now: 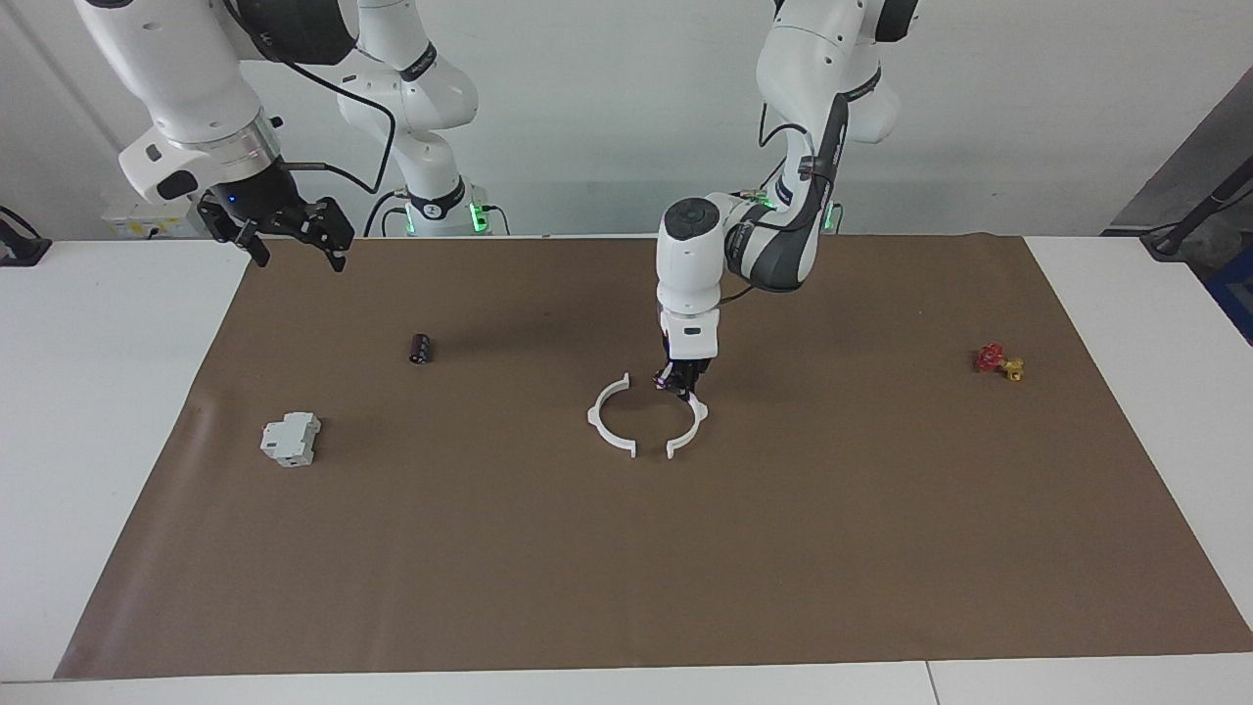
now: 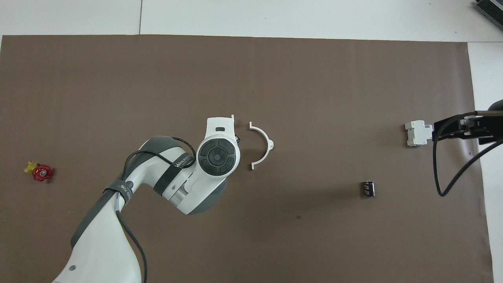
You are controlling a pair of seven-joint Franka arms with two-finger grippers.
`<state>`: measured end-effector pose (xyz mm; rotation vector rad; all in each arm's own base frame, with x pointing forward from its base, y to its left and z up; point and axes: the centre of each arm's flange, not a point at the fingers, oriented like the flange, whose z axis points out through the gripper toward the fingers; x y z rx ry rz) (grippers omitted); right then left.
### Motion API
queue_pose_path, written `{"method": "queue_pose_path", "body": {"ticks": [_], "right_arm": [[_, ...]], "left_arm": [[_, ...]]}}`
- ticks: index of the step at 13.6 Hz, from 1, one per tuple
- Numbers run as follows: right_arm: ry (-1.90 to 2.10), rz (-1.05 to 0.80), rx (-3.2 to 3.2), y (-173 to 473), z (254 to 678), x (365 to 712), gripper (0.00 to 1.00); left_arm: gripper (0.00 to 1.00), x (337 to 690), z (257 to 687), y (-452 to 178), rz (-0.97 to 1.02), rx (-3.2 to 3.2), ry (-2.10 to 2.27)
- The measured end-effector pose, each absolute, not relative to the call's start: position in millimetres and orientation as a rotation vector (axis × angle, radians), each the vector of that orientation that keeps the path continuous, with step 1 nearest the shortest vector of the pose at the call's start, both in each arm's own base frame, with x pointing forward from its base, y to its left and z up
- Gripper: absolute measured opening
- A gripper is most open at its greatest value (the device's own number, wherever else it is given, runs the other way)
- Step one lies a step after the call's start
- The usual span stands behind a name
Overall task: Assemble drain pipe with both arms
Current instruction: 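Carry the half-ring with the left gripper to the placed half-ring, then press the held half-ring against the other to close the ring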
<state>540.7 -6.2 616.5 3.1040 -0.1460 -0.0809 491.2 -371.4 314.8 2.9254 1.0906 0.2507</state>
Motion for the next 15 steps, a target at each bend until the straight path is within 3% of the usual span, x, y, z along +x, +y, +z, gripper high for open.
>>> {"method": "queue_pose_path", "body": {"ticks": [15], "right_arm": [[-0.146, -0.081, 3.104, -6, 617, 541, 1.0]], "left_arm": [[0.07, 462, 301, -412, 0.241, 2.873, 1.186]]}}
